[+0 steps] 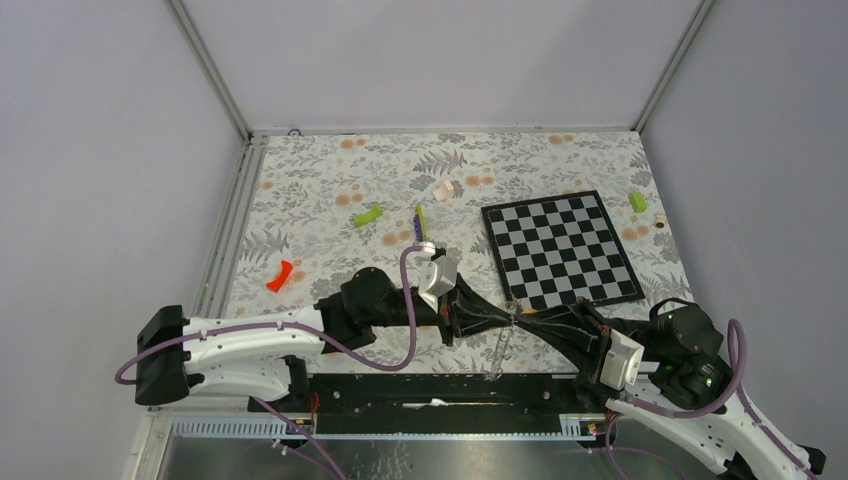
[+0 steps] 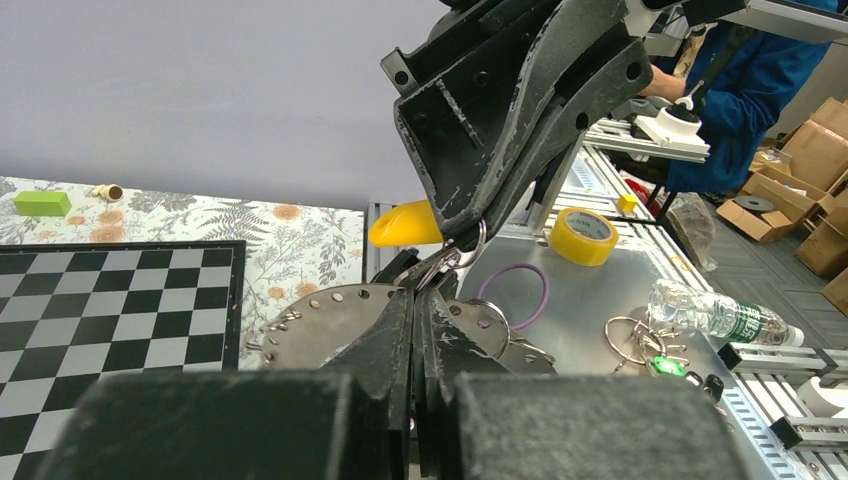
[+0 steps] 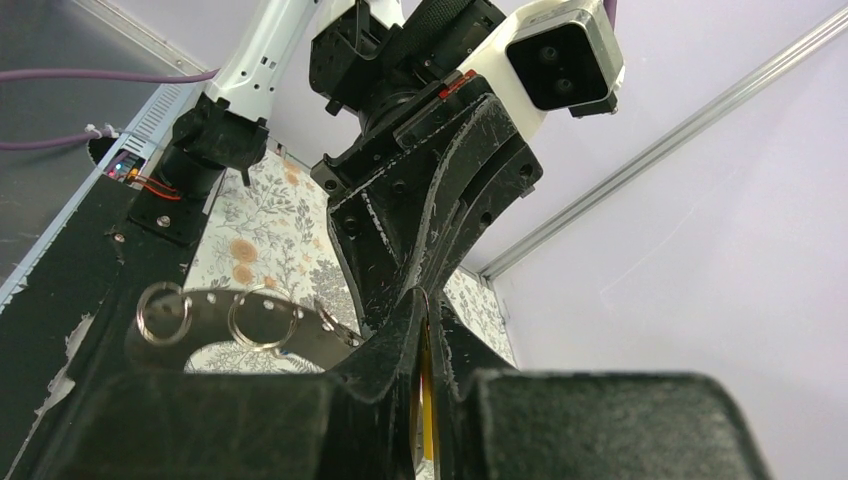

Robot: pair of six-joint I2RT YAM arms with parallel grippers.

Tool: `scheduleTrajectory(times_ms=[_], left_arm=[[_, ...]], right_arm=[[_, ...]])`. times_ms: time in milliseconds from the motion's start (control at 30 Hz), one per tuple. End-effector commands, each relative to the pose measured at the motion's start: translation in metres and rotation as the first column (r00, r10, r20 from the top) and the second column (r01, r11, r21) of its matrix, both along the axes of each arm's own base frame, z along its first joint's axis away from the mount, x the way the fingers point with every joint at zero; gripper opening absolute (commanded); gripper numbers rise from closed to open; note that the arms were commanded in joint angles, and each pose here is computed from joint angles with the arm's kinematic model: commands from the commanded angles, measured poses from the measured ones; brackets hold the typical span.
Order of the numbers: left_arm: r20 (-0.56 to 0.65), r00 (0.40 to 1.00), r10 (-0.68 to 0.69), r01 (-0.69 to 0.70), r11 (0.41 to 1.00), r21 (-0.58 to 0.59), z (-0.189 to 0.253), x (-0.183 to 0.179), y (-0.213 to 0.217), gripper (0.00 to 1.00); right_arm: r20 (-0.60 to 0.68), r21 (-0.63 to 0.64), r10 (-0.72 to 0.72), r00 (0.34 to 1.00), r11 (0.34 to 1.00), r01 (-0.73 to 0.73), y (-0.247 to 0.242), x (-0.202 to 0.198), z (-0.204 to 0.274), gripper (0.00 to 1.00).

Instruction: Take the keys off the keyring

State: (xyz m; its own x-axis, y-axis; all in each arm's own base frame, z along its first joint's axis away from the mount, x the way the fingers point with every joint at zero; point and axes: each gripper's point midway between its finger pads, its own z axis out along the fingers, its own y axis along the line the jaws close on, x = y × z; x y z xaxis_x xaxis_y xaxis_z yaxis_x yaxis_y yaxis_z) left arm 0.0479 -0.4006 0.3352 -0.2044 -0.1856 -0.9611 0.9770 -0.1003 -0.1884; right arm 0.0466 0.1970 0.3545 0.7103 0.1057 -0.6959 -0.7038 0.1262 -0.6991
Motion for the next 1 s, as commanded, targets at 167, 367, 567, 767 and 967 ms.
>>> scheduleTrajectory(times_ms=[167,367,567,767,967], left_arm=[[0.059,0.998,-0.001,0.009,0.992,-0.129,0.046,-0.005,0.014,0.00],[0.063,0.998,0.004,0.004,0.991,-0.133,0.047,-0.005,0.017,0.00],[0.059,0.998,-0.009,0.016,0.992,-0.127,0.044,-0.006,0.013,0.00],[0.049,0.998,-0.031,0.036,0.993,-0.113,0.039,-0.008,0.008,0.04],[0.046,0.998,-0.031,0.036,0.993,-0.113,0.038,-0.008,0.008,0.22]], right_arm=[[0.041,0.050,-0.052,0.998,0.998,0.050,-0.013,0.000,0.016,0.00],[0.035,0.044,-0.057,0.998,0.998,0.055,-0.013,0.002,0.013,0.00],[0.035,0.045,-0.041,0.999,0.998,0.040,-0.009,0.001,0.014,0.00],[0.041,0.047,-0.036,0.999,0.998,0.034,-0.008,0.001,0.016,0.00],[0.039,0.046,-0.034,0.999,0.998,0.032,-0.007,0.001,0.016,0.00]])
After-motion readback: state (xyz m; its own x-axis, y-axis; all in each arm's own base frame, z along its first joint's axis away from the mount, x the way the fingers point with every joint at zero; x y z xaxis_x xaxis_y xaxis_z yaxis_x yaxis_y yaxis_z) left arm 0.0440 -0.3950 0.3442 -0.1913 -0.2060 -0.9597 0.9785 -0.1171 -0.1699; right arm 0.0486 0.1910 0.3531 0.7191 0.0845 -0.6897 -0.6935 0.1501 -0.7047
